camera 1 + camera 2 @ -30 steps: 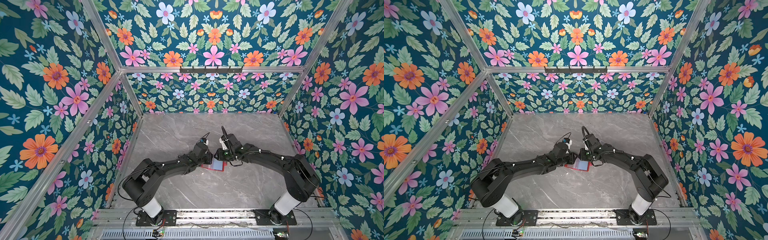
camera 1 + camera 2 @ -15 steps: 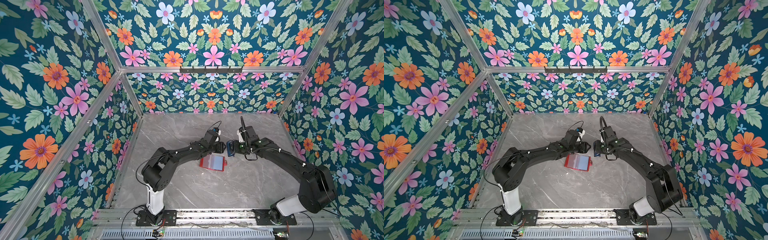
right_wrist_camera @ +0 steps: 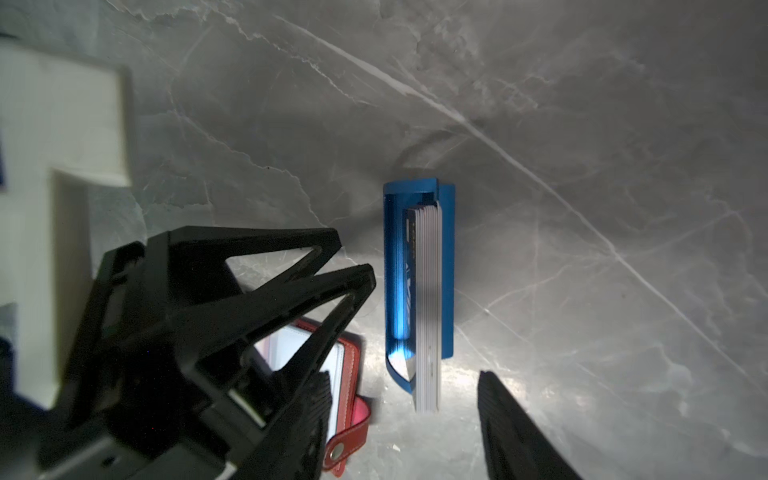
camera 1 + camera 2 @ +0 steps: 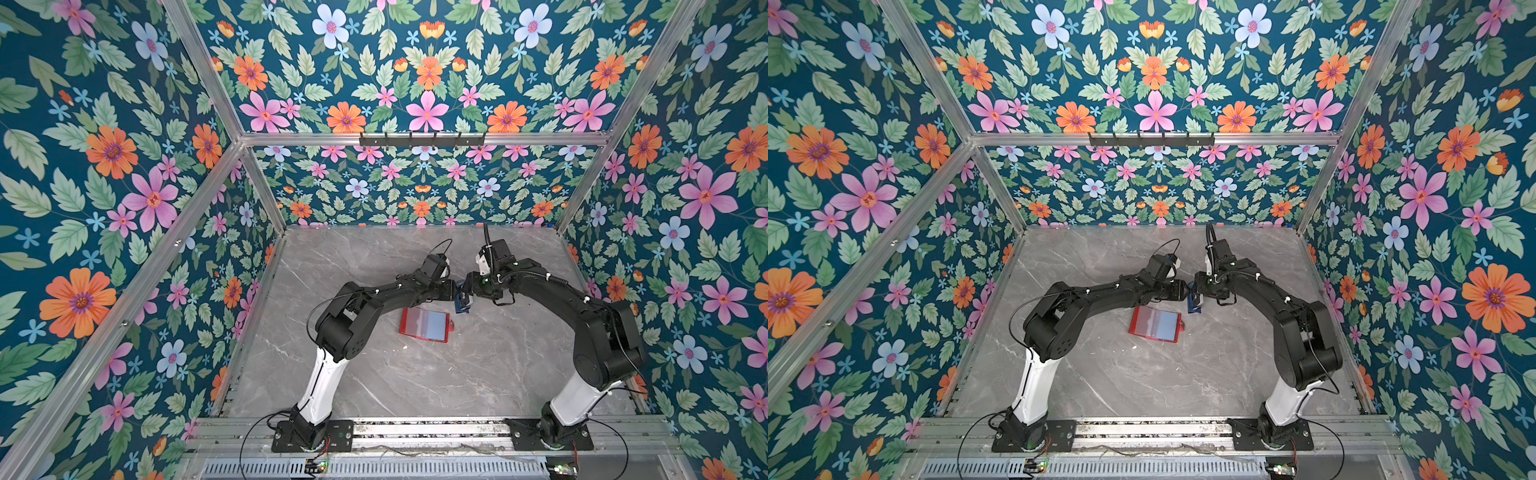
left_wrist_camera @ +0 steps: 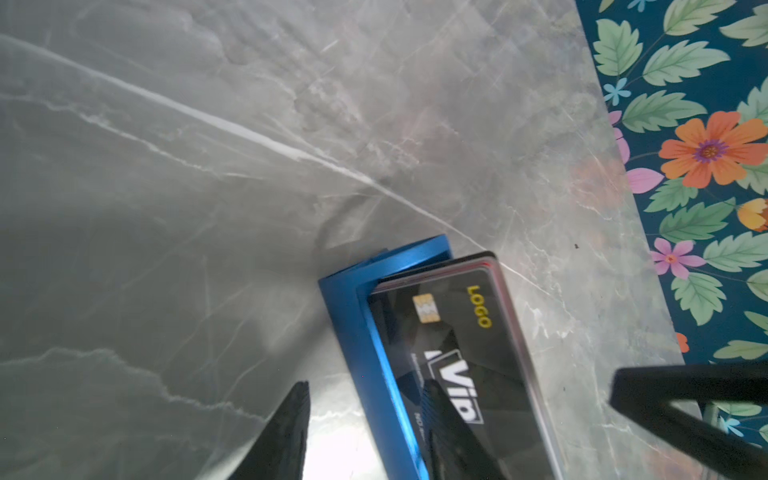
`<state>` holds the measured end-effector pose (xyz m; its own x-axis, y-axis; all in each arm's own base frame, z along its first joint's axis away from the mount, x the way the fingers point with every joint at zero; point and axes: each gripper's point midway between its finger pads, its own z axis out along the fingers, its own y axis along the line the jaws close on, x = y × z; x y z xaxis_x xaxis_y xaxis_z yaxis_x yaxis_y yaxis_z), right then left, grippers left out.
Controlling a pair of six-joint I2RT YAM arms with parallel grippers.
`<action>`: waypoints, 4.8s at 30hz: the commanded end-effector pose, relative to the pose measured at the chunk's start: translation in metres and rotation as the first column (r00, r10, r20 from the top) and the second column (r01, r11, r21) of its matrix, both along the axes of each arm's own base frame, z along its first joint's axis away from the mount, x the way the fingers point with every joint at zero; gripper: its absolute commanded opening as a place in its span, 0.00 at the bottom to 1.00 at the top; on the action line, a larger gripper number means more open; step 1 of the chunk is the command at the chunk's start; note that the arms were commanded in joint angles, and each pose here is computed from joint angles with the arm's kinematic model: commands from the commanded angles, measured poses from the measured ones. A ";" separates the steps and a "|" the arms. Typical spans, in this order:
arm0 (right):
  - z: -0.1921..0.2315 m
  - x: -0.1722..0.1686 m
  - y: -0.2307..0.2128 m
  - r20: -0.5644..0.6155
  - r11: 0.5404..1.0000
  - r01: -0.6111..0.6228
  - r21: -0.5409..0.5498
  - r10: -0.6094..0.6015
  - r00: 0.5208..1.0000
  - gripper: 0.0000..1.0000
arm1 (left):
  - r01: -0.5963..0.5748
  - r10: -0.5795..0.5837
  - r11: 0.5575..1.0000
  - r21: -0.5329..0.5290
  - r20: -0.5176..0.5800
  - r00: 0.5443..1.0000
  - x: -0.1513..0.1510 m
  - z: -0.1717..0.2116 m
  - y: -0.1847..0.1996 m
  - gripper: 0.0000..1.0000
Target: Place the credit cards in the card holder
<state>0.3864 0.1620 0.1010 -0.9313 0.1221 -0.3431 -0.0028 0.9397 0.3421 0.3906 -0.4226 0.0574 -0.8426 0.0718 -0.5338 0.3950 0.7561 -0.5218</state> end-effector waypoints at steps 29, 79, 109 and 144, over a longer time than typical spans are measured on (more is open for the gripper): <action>-0.040 0.011 -0.009 -0.133 0.995 -0.015 -0.099 0.002 0.991 0.37 | -0.007 0.005 1.000 -0.026 -0.088 0.996 -0.005 -0.025 -0.004 0.34; -0.012 0.005 -0.011 -0.138 0.980 -0.102 -0.168 0.079 0.987 0.15 | -0.075 0.081 0.996 0.052 -0.119 0.990 -0.007 -0.046 0.015 0.21; 0.014 -0.001 -0.005 -0.066 0.991 -0.083 -0.106 0.076 0.995 0.01 | -0.005 0.001 0.999 -0.046 -0.086 0.996 -0.014 -0.013 0.002 0.34; 0.013 -0.073 0.107 -0.011 0.899 -0.183 0.398 0.204 0.979 0.00 | -0.126 0.126 0.991 -0.051 0.001 0.992 -0.067 0.013 0.180 0.43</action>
<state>0.3064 0.2589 0.1104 -0.9683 0.0218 -0.2489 -0.1514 0.7412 0.6539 0.3240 -0.2279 0.0561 -0.8526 -0.0523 -0.5200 0.2387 0.8461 -0.4766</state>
